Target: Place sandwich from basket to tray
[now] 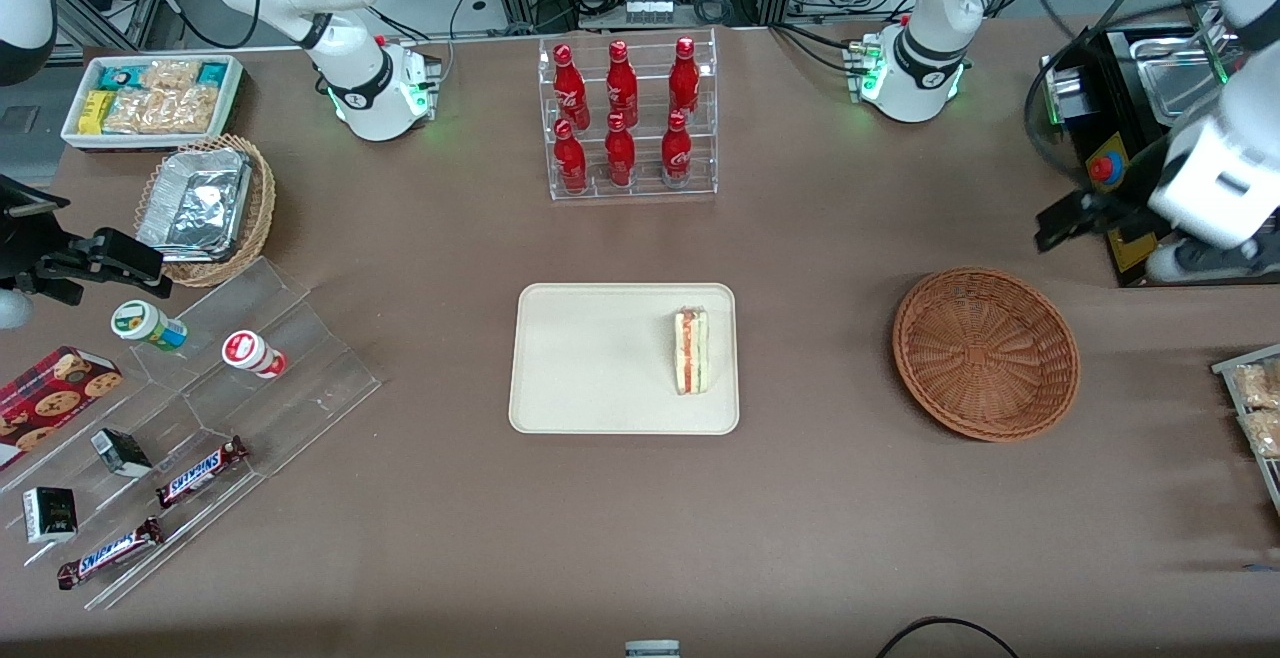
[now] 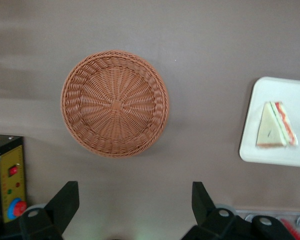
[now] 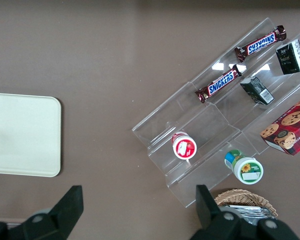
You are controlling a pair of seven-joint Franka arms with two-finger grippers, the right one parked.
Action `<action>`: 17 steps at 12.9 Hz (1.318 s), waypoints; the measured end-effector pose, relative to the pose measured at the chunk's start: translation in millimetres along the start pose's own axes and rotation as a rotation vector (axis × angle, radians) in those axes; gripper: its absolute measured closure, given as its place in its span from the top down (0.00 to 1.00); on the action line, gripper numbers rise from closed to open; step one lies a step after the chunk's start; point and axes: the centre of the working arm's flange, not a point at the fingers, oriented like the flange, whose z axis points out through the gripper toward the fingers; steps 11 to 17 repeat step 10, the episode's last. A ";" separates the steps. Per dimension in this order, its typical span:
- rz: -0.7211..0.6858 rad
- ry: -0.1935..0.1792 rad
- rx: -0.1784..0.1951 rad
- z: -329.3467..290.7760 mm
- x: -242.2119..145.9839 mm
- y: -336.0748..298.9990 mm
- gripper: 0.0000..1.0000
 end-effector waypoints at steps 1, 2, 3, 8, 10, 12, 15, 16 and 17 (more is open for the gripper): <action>0.011 0.003 0.017 -8.3 -8.4 -3.3 1.00; 0.016 0.006 0.045 -12.5 -15.4 -7.6 1.00; 0.017 0.007 0.063 -13.1 -19.9 -10.6 1.00; 0.030 -0.034 0.077 13.1 -21.7 -6.1 1.00; 0.030 -0.032 0.077 12.8 -22.5 -6.3 1.00; 0.030 -0.032 0.077 12.8 -22.5 -6.3 1.00; 0.030 -0.032 0.077 12.8 -22.5 -6.3 1.00; 0.030 -0.032 0.077 12.8 -22.5 -6.3 1.00; 0.030 -0.032 0.077 12.8 -22.5 -6.3 1.00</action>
